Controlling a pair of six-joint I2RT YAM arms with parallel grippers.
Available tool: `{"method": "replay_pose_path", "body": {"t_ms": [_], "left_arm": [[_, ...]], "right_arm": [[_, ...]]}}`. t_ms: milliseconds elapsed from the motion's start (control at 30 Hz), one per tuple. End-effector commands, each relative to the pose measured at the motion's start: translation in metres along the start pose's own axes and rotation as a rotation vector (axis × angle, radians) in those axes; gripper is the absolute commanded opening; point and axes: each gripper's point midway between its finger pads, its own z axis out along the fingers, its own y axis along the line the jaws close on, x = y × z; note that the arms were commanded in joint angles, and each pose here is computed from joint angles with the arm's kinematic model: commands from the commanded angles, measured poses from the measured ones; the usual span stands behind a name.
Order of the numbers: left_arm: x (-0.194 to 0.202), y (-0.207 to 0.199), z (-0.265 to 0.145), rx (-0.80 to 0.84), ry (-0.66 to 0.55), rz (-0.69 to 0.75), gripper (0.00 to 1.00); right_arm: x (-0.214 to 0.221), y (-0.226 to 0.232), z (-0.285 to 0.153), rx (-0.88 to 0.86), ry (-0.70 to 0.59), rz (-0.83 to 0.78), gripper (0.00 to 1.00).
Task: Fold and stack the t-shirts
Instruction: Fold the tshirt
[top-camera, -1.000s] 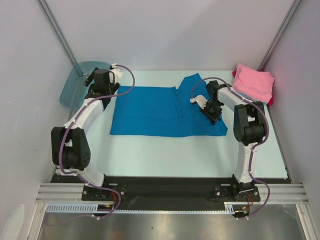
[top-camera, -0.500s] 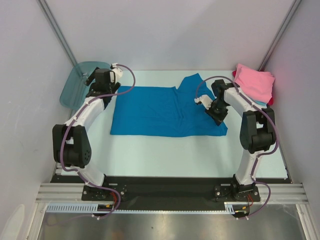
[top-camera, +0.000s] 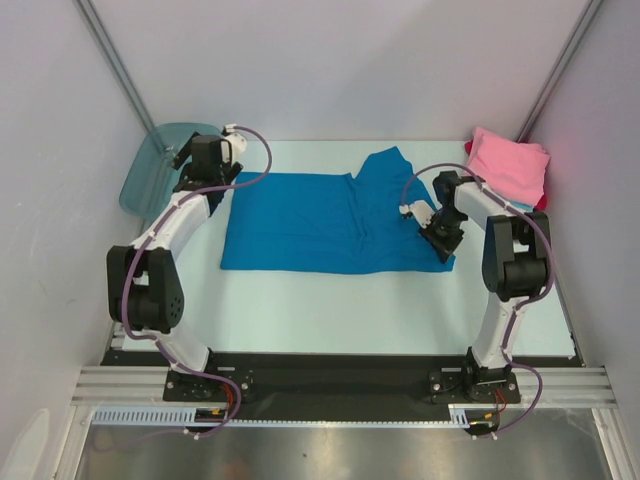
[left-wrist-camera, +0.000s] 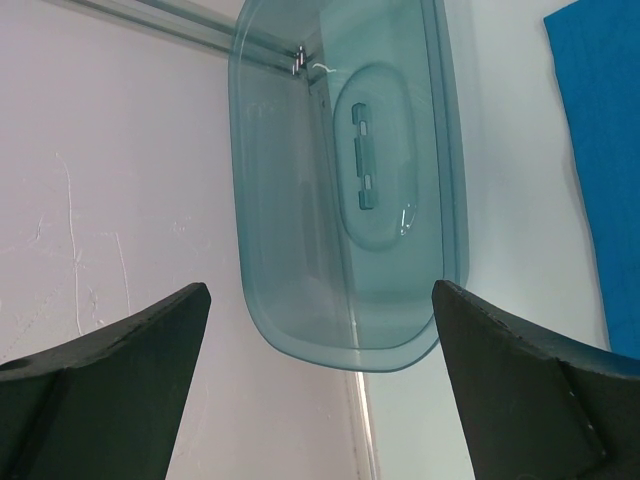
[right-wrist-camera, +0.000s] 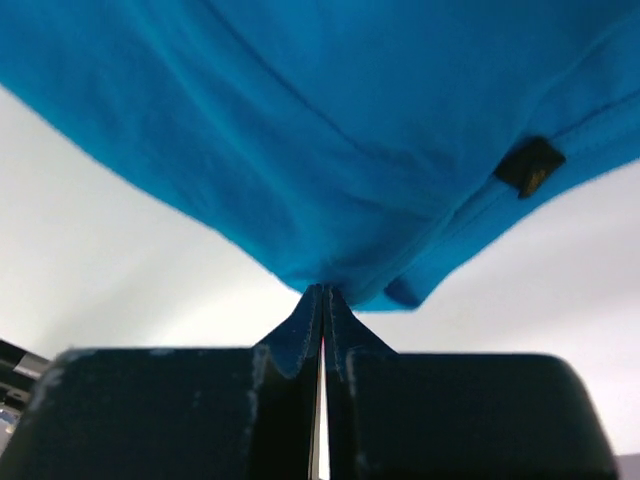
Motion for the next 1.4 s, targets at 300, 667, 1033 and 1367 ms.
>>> {"method": "replay_pose_path", "body": {"t_ms": [300, 667, 1033, 1367], "left_arm": [[-0.024, 0.016, -0.002, -0.043, -0.051, -0.027, 1.0], [-0.027, 0.022, -0.003, -0.059, -0.062, -0.011, 1.0], [-0.031, 0.02, -0.001, -0.043, -0.074, 0.005, 1.0], [-0.035, 0.02, 0.0, -0.036, -0.083, 0.011, 1.0]], "right_arm": [[-0.001, -0.007, 0.043, -0.033, 0.017, 0.054, 0.0], [0.05, 0.009, 0.039, -0.075, 0.097, 0.105, 0.0], [0.096, 0.008, 0.02, -0.06, 0.163, 0.138, 0.0], [0.11, 0.013, 0.014, -0.057, 0.183, 0.122, 0.0]]}}
